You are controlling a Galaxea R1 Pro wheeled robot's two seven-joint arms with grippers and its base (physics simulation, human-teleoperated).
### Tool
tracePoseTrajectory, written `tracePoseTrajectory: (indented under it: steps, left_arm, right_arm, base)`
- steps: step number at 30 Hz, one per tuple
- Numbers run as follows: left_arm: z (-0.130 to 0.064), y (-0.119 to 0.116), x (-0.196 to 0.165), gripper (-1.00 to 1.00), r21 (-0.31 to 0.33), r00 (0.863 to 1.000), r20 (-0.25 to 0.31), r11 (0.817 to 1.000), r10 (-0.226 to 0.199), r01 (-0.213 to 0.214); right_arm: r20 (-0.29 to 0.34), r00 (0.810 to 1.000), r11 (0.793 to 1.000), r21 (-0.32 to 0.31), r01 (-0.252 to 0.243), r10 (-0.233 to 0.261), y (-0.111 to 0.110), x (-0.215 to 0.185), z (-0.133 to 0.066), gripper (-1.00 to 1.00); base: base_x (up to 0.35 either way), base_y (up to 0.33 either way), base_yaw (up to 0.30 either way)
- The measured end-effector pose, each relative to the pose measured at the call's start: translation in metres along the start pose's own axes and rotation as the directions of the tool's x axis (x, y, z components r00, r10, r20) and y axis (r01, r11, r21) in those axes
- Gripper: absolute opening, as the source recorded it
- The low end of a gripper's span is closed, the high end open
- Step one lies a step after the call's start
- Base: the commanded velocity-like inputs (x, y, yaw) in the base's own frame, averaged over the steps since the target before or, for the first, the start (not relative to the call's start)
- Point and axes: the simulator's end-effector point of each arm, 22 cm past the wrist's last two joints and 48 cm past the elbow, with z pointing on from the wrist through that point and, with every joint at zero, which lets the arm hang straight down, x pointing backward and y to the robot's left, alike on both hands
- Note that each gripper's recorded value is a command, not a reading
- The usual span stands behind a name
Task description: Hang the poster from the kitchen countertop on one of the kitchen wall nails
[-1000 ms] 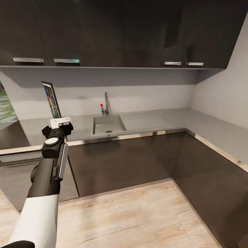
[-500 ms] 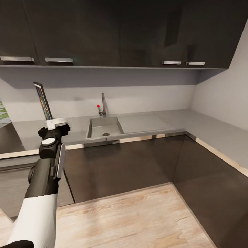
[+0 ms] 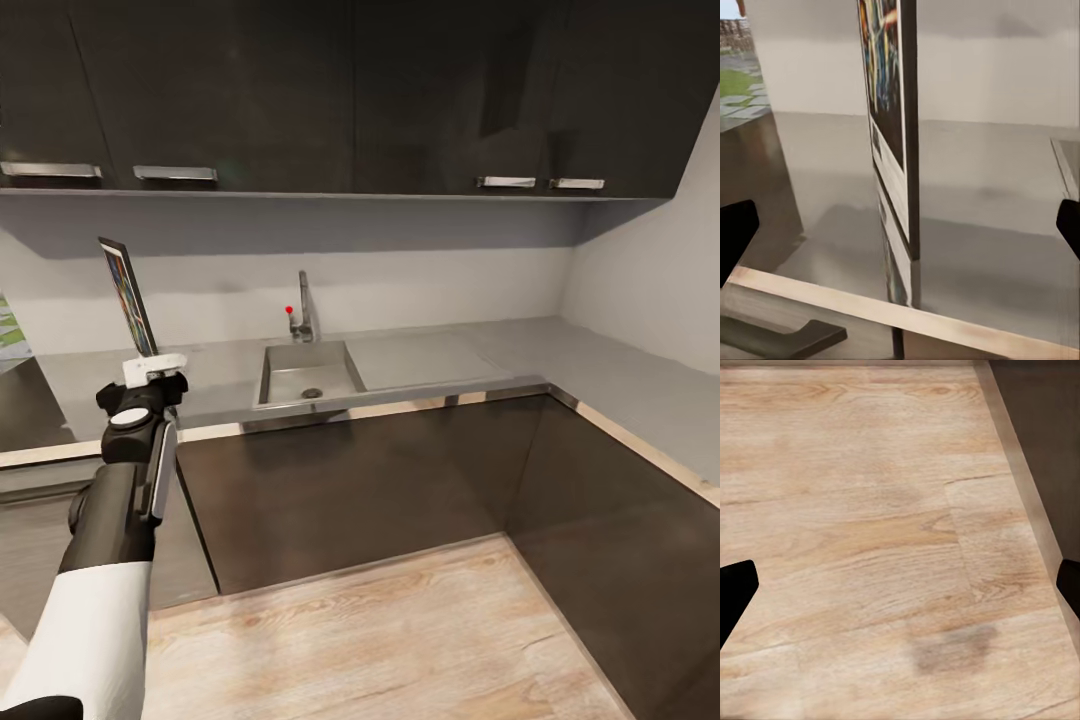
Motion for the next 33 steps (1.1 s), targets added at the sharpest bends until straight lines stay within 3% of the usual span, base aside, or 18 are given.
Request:
tracePoseTrajectory:
  steps: [12,24,33]
  left_arm:
    - [0.019,0.001,0.041,1.00,-0.001,0.997,-0.064,0.999,0.043,-0.043]
    - [0.021,0.000,0.039,1.00,0.000,0.999,-0.036,0.999,0.034,-0.034]
    - [0.025,0.017,0.043,1.00,-0.033,0.999,-0.047,0.999,0.010,-0.011]
  right_arm:
    - [0.000,1.000,1.000,0.000,0.001,-0.001,0.000,0.000,0.000,1.00]
    - [-0.039,0.999,1.000,-0.005,0.001,-0.001,0.003,0.018,-0.004,1.00]
    - [-0.040,0.999,1.000,-0.005,0.000,-0.001,0.003,0.018,-0.004,1.00]
  base:
    - [0.002,0.001,0.000]
    - [0.131,-0.021,0.000]
    - [0.137,-0.001,0.000]
